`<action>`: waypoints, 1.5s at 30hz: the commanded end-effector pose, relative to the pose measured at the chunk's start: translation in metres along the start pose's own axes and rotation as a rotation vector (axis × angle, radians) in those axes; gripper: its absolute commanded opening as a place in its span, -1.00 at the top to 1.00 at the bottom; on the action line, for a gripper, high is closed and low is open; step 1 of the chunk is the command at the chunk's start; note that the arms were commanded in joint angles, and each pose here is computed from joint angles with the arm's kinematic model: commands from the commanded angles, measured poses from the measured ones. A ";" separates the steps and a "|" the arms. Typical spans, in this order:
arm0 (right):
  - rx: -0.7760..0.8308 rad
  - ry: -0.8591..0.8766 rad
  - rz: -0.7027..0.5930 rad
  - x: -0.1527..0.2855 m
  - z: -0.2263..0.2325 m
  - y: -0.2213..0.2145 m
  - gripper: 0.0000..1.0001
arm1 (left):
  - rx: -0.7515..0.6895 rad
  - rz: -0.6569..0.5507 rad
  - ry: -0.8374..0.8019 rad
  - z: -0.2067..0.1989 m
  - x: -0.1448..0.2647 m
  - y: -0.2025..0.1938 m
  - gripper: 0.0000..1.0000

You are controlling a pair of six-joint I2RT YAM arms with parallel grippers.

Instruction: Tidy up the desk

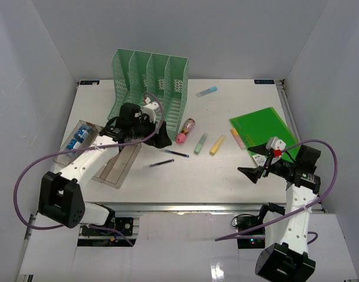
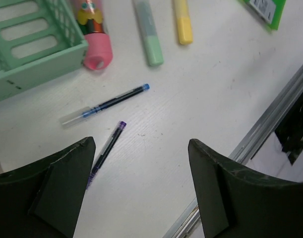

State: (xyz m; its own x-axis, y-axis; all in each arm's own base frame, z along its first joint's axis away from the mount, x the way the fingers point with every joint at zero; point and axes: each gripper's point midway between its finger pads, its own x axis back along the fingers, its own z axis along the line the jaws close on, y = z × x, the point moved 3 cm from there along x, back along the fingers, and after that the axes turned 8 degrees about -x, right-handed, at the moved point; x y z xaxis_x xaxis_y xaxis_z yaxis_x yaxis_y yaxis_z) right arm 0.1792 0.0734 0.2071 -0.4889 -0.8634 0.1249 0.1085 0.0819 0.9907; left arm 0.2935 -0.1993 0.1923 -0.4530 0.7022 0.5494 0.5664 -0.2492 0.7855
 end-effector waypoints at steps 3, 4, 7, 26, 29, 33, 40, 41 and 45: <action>0.107 0.065 -0.062 -0.003 0.012 0.002 -1.00 | -0.365 0.194 0.064 -0.008 -0.012 -0.041 -0.61; 0.108 0.064 -0.060 -0.003 0.012 0.002 -1.00 | -0.392 0.242 0.082 -0.004 -0.015 -0.052 -0.61; 0.105 0.061 -0.057 -0.003 0.011 0.003 -0.93 | -0.459 0.359 0.135 0.006 -0.023 -0.078 -0.54; 0.076 0.052 -0.043 -0.003 0.006 0.000 -0.94 | -0.543 0.475 0.146 0.018 -0.063 -0.105 -0.24; 0.072 0.051 -0.041 -0.003 0.006 0.000 -0.94 | -0.541 0.484 0.136 0.017 -0.065 -0.110 -0.23; 0.063 0.053 -0.042 -0.003 0.005 -0.001 -0.95 | -0.543 0.499 0.148 0.020 -0.068 -0.113 -0.17; 0.063 0.049 -0.038 -0.003 0.005 -0.001 -0.95 | -0.512 0.556 0.176 0.028 -0.076 -0.128 0.18; 0.063 0.050 -0.039 -0.003 0.005 0.000 -0.95 | -0.506 0.556 0.178 0.028 -0.075 -0.129 0.23; 0.063 0.051 -0.040 -0.003 0.005 0.000 -0.95 | -0.480 0.556 0.187 0.027 -0.072 -0.131 0.37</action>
State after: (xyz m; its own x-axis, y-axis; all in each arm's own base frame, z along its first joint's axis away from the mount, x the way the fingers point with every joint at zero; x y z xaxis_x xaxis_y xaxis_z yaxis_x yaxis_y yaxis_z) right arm 0.1766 0.0771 0.2023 -0.4559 -0.8850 0.0944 0.0449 0.0831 0.9955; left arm 0.2734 -0.2028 0.0483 -0.3231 0.3015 0.8971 0.3712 -0.8316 0.4131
